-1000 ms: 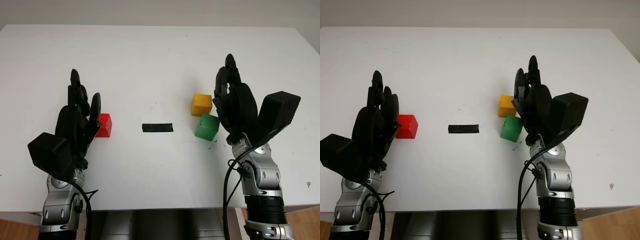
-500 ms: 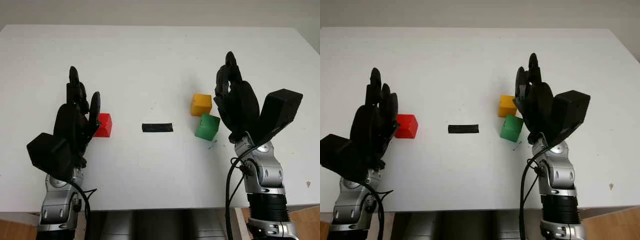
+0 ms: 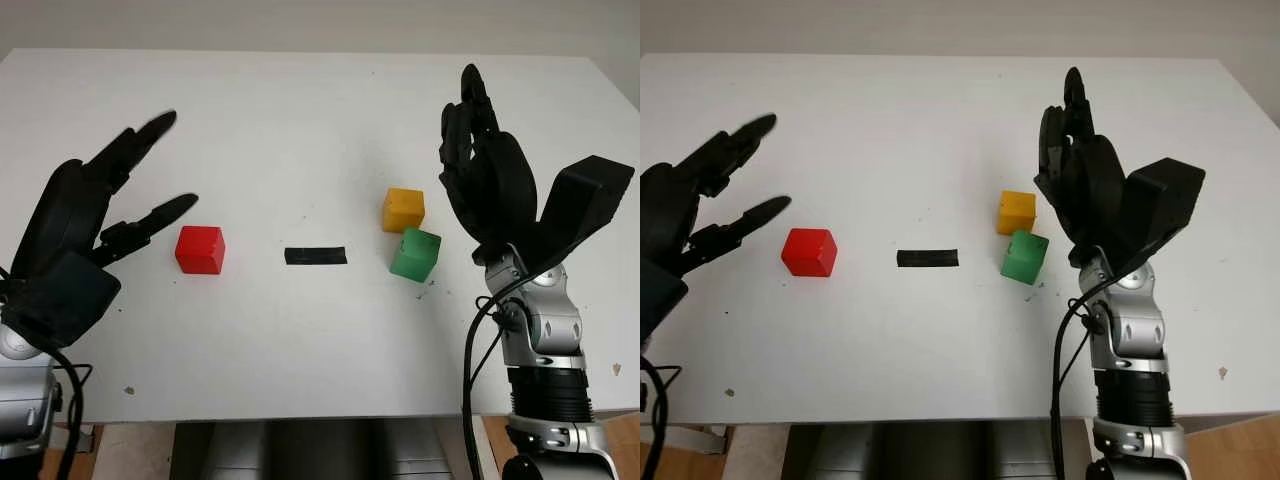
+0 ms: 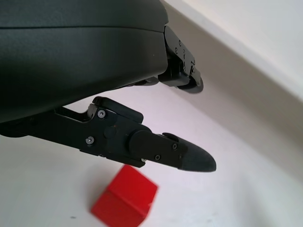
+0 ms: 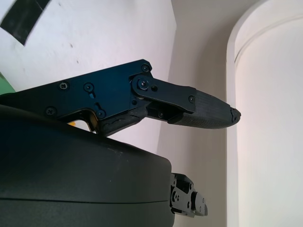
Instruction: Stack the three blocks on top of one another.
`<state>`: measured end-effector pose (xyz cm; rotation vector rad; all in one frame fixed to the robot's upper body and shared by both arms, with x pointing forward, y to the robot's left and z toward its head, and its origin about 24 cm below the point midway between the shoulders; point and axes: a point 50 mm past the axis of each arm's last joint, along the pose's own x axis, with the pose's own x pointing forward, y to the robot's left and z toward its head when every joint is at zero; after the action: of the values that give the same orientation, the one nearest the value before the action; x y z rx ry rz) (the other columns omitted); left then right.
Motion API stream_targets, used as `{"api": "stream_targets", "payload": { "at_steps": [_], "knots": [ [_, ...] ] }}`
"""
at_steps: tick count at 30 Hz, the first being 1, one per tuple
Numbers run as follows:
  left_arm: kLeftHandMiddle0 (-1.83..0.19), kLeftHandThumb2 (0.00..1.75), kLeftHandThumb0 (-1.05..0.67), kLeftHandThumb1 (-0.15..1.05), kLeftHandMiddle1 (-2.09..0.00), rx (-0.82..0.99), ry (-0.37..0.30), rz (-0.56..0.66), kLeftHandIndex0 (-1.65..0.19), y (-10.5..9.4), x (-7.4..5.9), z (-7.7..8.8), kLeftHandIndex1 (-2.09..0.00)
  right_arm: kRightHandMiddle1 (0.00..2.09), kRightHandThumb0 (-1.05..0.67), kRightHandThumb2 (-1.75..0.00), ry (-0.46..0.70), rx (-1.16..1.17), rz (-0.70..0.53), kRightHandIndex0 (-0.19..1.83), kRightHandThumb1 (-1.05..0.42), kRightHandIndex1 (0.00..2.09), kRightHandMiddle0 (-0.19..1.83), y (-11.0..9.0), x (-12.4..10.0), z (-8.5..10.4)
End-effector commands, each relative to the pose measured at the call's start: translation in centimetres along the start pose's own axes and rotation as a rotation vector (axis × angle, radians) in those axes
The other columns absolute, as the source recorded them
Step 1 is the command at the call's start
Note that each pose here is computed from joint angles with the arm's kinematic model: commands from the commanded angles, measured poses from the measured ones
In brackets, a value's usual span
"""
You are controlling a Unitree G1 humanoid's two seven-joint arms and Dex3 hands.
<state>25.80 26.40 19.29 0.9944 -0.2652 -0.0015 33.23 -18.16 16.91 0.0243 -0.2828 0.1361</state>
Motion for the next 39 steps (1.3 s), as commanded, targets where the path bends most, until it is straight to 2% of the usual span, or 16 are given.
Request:
{"api": "stream_targets", "payload": {
  "at_steps": [1, 8, 15, 16, 18, 20, 31, 39],
  "knots": [
    [-0.07, 0.04, -0.67, 0.97, -0.02, 0.116, -0.009, -0.069, -0.42, 0.3, 0.0, 0.6, -0.11, 0.00, -0.73, -0.67, -0.023, -0.019, -0.007, -0.19, -1.05, 0.00, -0.19, -0.3, 0.4, 0.8],
    [-0.01, 0.05, -0.65, 0.96, -0.04, 0.354, 0.036, -0.256, -0.48, 0.8, 0.7, 1.2, -0.14, 0.00, -0.73, -0.69, -0.026, -0.017, -0.008, -0.19, -1.05, 0.00, -0.19, 0.1, 0.5, 0.8],
    [0.02, 0.06, -0.72, 0.99, -0.04, 0.518, 0.056, -0.354, -0.39, 1.6, 2.1, 2.8, -0.14, 0.00, -0.71, -0.70, -0.020, -0.017, -0.006, -0.19, -1.05, 0.00, -0.19, 0.3, 0.4, 0.6],
    [0.03, 0.06, -0.73, 0.99, -0.05, 0.528, 0.057, -0.358, -0.30, 1.6, 2.3, 3.0, -0.31, 0.00, -0.71, -0.70, -0.020, -0.020, -0.006, -0.19, -1.05, 0.00, -0.19, 0.4, 0.4, 0.6],
    [0.03, 0.06, -0.74, 0.99, -0.05, 0.557, 0.059, -0.370, -0.03, 1.9, 2.8, 3.4, -0.82, 0.00, -0.71, -0.71, -0.018, -0.024, 0.001, -0.19, -1.05, 0.00, -0.19, 0.5, 0.3, 0.6],
    [0.04, 0.06, -0.75, 0.99, -0.05, 0.573, 0.060, -0.375, 0.02, 2.1, 3.2, 3.6, -0.91, 0.00, -0.71, -0.71, -0.015, -0.024, 0.001, -0.19, -1.05, 0.00, -0.19, 0.6, 0.3, 0.5],
    [0.05, 0.06, -0.77, 1.02, -0.05, 0.609, 0.063, -0.387, 0.01, 1.9, 3.6, 3.9, -0.86, 0.00, -0.68, -0.75, -0.007, -0.004, -0.006, -0.19, -1.05, 0.00, -0.19, 0.8, -0.1, 0.1],
    [0.06, 0.07, -0.81, 1.04, -0.05, 0.645, 0.063, -0.433, 0.07, 1.2, 3.5, 3.9, -0.98, 0.00, -0.68, -0.78, -0.009, -0.015, -0.004, -0.19, -1.05, 0.00, -0.19, 1.0, -0.1, 0.2]
  ]
}}
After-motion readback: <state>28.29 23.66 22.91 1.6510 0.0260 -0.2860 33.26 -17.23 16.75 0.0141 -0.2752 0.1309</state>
